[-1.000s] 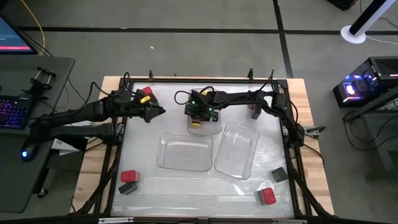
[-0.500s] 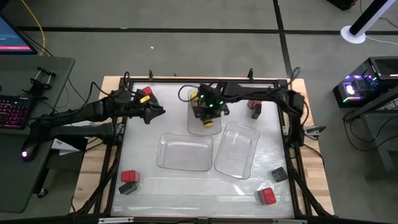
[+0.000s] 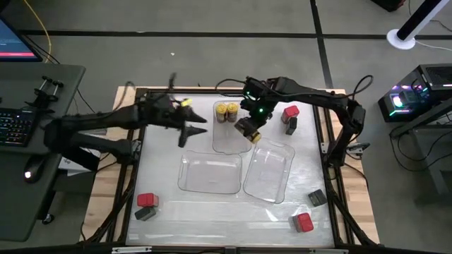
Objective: Sort spices by type
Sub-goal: Put the yellow seasoning bottle into the top transparent bin
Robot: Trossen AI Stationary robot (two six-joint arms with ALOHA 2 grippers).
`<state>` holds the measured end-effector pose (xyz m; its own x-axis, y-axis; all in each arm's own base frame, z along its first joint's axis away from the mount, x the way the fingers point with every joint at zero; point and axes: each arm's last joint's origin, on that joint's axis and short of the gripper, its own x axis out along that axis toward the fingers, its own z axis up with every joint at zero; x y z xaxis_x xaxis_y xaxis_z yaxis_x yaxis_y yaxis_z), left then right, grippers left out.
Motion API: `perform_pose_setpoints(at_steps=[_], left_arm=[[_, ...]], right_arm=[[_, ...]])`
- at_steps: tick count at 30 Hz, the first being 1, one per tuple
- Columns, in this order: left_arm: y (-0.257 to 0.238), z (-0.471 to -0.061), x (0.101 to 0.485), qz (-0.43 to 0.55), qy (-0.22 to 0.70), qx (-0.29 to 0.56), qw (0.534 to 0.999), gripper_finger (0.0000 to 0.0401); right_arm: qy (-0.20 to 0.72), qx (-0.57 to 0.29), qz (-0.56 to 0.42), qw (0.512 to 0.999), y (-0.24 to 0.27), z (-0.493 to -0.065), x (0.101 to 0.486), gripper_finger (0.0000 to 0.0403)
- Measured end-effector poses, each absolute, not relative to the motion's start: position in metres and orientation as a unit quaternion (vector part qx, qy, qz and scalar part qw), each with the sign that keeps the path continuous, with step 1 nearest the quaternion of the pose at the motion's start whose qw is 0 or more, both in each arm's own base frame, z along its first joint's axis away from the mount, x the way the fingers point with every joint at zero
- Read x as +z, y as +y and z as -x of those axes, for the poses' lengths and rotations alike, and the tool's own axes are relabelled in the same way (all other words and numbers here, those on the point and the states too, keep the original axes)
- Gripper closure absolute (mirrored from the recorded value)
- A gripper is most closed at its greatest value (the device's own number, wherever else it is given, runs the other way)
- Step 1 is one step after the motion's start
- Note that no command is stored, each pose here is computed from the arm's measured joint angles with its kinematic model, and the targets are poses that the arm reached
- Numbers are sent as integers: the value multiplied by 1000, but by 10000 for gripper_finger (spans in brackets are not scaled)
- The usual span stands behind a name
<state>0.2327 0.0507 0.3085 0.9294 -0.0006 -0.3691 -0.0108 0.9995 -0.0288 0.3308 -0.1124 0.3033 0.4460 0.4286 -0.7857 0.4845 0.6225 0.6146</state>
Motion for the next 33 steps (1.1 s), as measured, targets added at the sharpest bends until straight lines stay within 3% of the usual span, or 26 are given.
perform_pose_setpoints(at_steps=[4, 7, 17, 21, 28, 33], left_arm=[[44, -269, 313, -151, 220, -45, 963, 219], [42, -291, 315, -203, 236, -17, 950, 214], [41, -310, 314, -195, 287, 71, 935, 208], [40, -306, 311, -174, 308, 75, 932, 208], [38, -289, 307, -152, 371, 64, 914, 208], [34, -265, 321, -78, 341, 58, 935, 208]], right_arm=[[532, 14, -395, 749, -108, -331, 303, 238], [535, 28, -379, 754, -104, -332, 303, 238], [658, -75, -340, 667, -104, -301, 297, 238], [661, -78, -340, 664, -108, -298, 297, 238], [579, -21, -367, 728, -104, -322, 300, 238], [480, 10, -372, 794, -103, -347, 309, 238]])
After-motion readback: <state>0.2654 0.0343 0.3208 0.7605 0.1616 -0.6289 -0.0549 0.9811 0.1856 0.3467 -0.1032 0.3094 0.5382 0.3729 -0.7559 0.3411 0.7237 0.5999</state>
